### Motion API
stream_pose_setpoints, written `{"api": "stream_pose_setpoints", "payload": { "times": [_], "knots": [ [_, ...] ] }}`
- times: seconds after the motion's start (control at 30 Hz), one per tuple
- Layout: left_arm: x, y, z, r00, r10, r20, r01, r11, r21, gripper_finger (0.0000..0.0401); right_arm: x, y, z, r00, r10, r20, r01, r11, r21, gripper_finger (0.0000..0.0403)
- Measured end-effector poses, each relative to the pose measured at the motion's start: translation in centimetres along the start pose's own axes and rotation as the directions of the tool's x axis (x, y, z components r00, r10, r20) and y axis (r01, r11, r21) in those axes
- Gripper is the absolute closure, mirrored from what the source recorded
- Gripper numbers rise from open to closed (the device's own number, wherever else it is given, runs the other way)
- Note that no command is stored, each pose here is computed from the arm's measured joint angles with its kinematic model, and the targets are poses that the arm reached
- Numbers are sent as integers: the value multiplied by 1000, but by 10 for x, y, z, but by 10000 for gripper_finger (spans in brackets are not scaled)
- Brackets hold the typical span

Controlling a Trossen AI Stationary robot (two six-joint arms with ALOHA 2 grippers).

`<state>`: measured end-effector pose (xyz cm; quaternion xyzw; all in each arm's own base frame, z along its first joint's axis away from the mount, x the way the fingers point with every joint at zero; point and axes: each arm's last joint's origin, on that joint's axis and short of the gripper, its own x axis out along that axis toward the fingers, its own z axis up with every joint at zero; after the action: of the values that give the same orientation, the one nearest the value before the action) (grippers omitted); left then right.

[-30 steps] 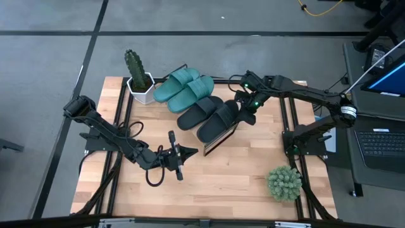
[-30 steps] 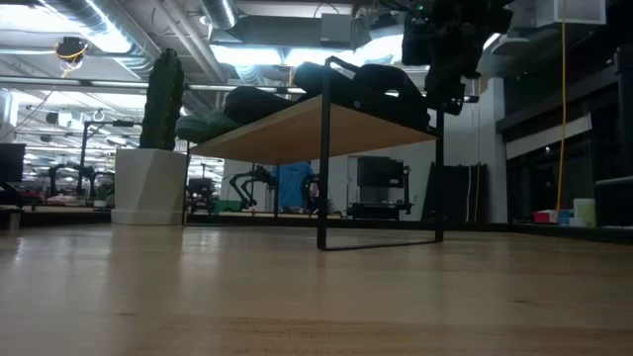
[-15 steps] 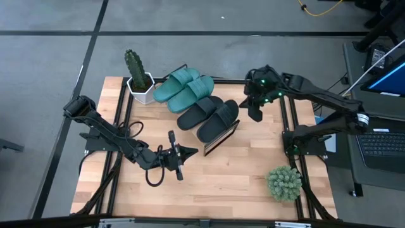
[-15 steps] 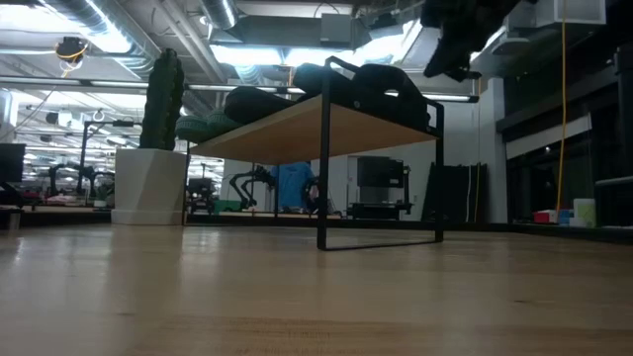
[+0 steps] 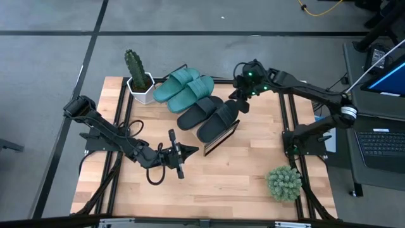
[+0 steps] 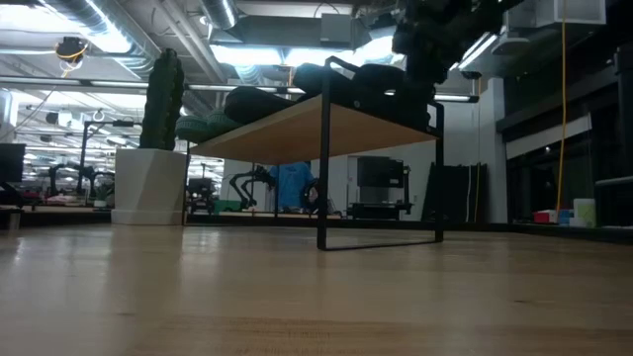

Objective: Pick and place slides into the shelf
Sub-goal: Put the black slipper onto the shelf

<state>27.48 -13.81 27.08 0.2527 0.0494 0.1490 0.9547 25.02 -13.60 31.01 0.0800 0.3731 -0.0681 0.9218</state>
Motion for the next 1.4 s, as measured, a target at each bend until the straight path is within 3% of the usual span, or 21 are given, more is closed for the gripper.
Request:
{"api": "stream_pose_setpoints", "payload": {
  "times": [0.23, 0.63, 0.83, 1.03, 1.2, 1.4],
  "knots": [
    [0, 0, 0, 1000, 0, 0, 0, 1000, 0, 401, 21, -6, 0, 999, 42, -18, -42, 999, -26, 398],
    [0, 0, 0, 1000, 0, 0, 0, 1000, 1, 401, 20, 3, -5, 985, 163, -64, -164, 986, -7, 397],
    [0, 0, 0, 1000, 0, 0, 0, 1000, 0, 401, 20, 3, -4, 986, 161, -51, -162, 987, -16, 397],
    [0, 0, 0, 1000, 0, 0, 0, 1000, 1, 401, 2, 2, 22, 997, 64, 39, -62, 996, -65, 397],
    [0, 0, 0, 1000, 0, 0, 0, 1000, 1, 401, -11, 12, 42, 984, 130, 125, -112, 984, -140, 397],
    [0, 0, 0, 1000, 0, 0, 0, 1000, 1, 401, -4, 24, 40, 983, 171, 71, -158, 976, -151, 397]
  ]
}}
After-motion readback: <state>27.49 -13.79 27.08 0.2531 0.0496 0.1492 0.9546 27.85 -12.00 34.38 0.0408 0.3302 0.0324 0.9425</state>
